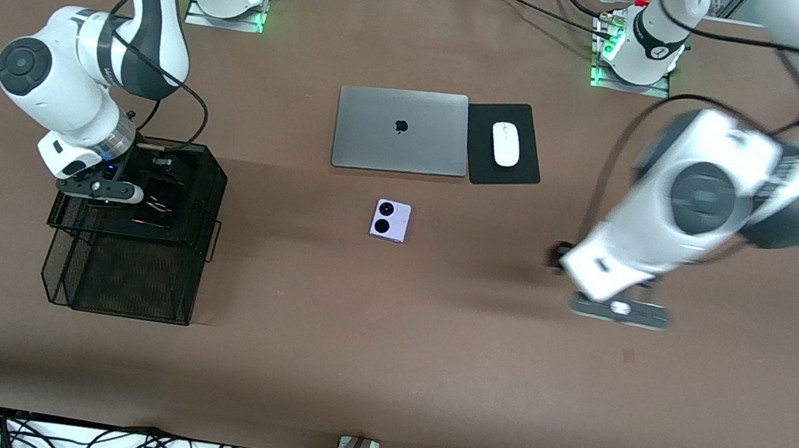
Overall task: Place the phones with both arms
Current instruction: 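Release the tall phone in the basket while the left gripper sets down the white phone, then lower the right gripper onto the white phone and grasp it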
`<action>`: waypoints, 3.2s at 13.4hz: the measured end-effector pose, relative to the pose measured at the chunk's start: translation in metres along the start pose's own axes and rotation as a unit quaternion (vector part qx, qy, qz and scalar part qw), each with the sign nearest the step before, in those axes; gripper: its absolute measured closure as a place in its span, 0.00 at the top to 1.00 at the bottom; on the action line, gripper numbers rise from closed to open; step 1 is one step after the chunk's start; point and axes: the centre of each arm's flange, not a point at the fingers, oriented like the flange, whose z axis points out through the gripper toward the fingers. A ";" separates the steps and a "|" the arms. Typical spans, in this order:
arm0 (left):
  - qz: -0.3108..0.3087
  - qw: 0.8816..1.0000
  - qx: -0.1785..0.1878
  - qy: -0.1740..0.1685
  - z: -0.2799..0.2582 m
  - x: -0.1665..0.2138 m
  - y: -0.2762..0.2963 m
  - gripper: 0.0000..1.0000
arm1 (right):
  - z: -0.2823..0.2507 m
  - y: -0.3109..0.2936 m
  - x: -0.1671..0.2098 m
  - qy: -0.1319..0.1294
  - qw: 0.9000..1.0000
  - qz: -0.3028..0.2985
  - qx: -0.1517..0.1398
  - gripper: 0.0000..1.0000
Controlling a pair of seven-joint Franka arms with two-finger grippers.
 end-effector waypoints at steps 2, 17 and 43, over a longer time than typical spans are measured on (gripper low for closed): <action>0.026 1.000 -0.003 0.006 -0.024 -0.005 -0.052 1.00 | -0.043 -0.008 0.012 -0.022 1.000 -0.010 0.011 1.00; -0.029 0.999 -0.028 0.019 -0.104 -0.127 -0.190 1.00 | -0.046 -0.349 -0.037 0.017 0.993 0.107 -0.048 1.00; -0.019 0.999 -0.028 0.004 -0.108 -0.131 -0.167 1.00 | 0.201 -0.422 -0.061 0.093 0.992 0.077 -0.023 1.00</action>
